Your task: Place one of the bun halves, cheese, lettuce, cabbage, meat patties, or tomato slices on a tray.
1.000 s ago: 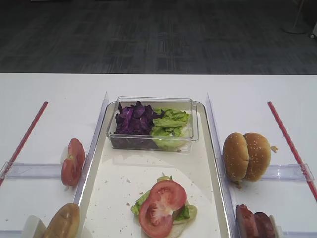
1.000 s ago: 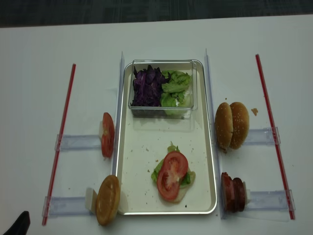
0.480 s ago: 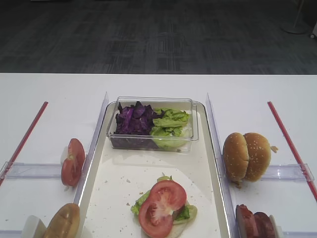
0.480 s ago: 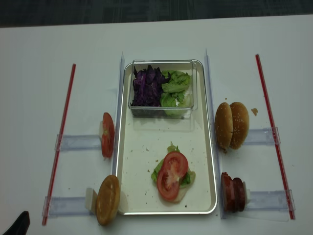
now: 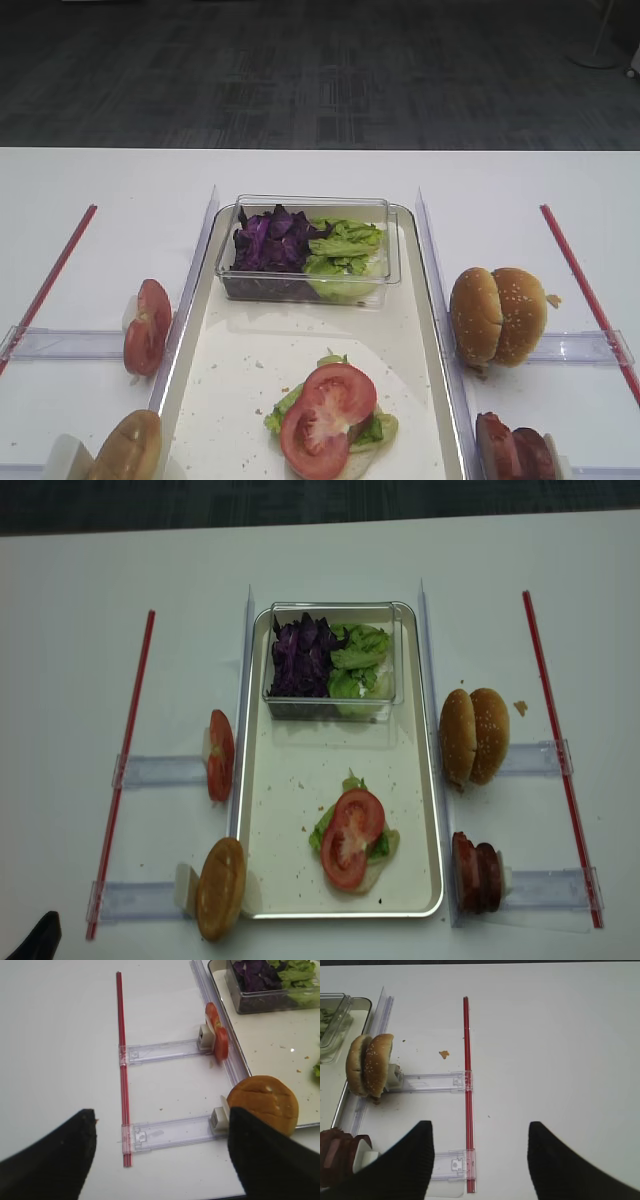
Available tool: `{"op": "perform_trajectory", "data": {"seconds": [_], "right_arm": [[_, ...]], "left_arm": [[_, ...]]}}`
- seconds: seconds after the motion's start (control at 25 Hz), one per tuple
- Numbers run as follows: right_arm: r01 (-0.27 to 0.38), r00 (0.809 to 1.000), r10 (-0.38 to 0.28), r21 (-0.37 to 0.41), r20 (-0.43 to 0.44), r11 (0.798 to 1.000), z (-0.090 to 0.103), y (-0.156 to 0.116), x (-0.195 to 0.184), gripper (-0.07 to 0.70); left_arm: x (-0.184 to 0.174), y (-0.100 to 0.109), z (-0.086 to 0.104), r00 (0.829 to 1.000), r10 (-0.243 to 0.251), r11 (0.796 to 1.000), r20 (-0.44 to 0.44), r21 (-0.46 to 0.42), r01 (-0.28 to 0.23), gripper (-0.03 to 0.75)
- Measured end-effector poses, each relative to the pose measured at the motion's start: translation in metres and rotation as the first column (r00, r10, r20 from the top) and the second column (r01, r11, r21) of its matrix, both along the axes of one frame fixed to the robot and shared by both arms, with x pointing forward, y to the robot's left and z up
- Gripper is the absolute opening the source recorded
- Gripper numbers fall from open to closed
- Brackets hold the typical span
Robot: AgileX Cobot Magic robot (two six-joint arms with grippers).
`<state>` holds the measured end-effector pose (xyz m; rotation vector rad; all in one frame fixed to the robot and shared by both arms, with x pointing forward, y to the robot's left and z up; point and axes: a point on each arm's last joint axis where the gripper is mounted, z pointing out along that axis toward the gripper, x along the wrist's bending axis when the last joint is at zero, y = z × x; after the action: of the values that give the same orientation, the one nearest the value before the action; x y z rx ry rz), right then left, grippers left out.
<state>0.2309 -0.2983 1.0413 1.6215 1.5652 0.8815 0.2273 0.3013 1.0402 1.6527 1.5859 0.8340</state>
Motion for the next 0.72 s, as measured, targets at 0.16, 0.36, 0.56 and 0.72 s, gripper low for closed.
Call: {"op": "perform_trajectory", "data": {"seconds": [0.16,0.36,0.56,0.72], "right_arm": [[0.000,1.000,0.000,0.000,0.000,1.000,0.0000,0.0000,0.0000,0.445],[0.000,1.000,0.000,0.000,0.000,1.000,0.0000,0.0000,0.0000,0.445],[0.000,1.000,0.000,0.000,0.000,1.000,0.0000,0.0000,0.0000,0.445],[0.000,1.000,0.000,0.000,0.000,1.000,0.0000,0.0000,0.0000,0.445]], "left_arm": [[0.0000,0.0000,0.0000,1.000,0.000,1.000,0.000,0.000,0.000,0.503],[0.0000,0.0000,0.0000,1.000,0.000,1.000,0.000,0.000,0.000,0.503],[0.0000,0.0000,0.0000,1.000,-0.003,1.000,0.000,0.006,0.003,0.503],[0.0000,0.0000,0.0000,1.000,0.000,1.000,0.000,0.000,0.000,0.496]]}}
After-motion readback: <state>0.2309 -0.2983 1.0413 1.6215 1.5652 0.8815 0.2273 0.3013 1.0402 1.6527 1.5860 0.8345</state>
